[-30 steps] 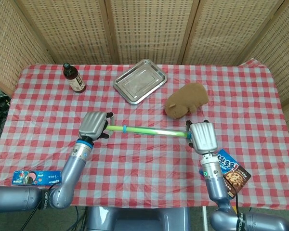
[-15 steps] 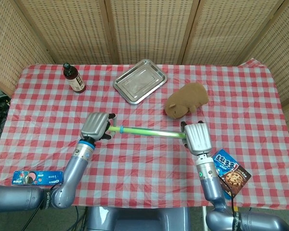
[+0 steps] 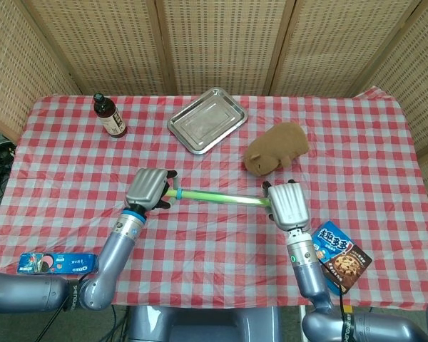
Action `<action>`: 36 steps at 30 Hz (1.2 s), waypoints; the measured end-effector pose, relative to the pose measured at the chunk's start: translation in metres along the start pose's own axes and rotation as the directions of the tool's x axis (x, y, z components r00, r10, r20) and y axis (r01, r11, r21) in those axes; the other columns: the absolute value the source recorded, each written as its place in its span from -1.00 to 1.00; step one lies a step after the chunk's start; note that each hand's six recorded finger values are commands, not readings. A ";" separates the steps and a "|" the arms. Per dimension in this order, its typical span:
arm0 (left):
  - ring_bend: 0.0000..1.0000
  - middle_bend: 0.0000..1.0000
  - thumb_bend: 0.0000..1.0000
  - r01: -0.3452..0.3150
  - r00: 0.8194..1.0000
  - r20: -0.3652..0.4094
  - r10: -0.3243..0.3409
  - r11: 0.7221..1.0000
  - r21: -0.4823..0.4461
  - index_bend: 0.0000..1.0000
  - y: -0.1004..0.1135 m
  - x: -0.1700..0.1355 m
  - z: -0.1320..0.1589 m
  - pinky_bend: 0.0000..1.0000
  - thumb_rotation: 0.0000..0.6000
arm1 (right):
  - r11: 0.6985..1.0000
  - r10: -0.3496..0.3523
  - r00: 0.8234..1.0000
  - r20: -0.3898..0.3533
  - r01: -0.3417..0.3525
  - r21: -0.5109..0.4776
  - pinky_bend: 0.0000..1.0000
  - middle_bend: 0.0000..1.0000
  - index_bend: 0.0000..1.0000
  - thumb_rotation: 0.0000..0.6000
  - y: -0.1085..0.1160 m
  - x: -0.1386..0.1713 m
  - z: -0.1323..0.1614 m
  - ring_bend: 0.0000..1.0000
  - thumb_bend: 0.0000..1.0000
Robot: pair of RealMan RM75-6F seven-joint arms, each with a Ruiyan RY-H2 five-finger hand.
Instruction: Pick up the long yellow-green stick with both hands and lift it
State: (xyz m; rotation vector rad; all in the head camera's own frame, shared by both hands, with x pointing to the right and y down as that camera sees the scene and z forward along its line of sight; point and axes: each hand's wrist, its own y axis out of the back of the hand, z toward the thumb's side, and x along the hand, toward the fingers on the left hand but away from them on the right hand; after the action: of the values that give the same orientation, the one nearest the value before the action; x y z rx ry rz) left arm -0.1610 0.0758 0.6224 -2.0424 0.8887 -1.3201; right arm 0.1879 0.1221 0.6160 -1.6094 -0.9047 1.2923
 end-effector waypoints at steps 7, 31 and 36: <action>0.71 0.83 0.28 0.006 1.000 0.002 -0.006 1.000 -0.002 0.70 -0.004 0.002 0.002 0.49 1.00 | 1.000 0.007 1.000 -0.004 -0.007 0.006 0.24 1.00 0.23 1.00 -0.003 -0.001 0.001 1.00 0.02; -0.93 -0.96 -0.29 0.019 0.998 -0.053 -0.020 1.000 -0.019 -0.67 0.002 -0.014 -0.041 -0.82 1.00 | 0.991 0.088 0.994 0.071 -0.095 0.095 -0.92 -0.64 -0.91 1.00 -0.021 0.003 -0.030 -0.68 -0.44; -0.93 -0.96 -0.29 0.002 0.998 -0.056 -0.005 0.998 -0.059 -0.67 0.006 -0.025 -0.052 -0.84 1.00 | 0.993 0.081 0.993 0.086 -0.088 0.080 -1.00 -0.76 -0.92 1.00 -0.021 0.013 -0.043 -0.81 -0.45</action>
State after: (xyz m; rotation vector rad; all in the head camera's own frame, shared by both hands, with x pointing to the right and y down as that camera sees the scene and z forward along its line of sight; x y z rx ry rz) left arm -0.2186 0.0867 0.6229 -2.0610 0.9606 -1.3747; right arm 0.2325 0.1337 0.6353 -1.5529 -0.8284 1.4457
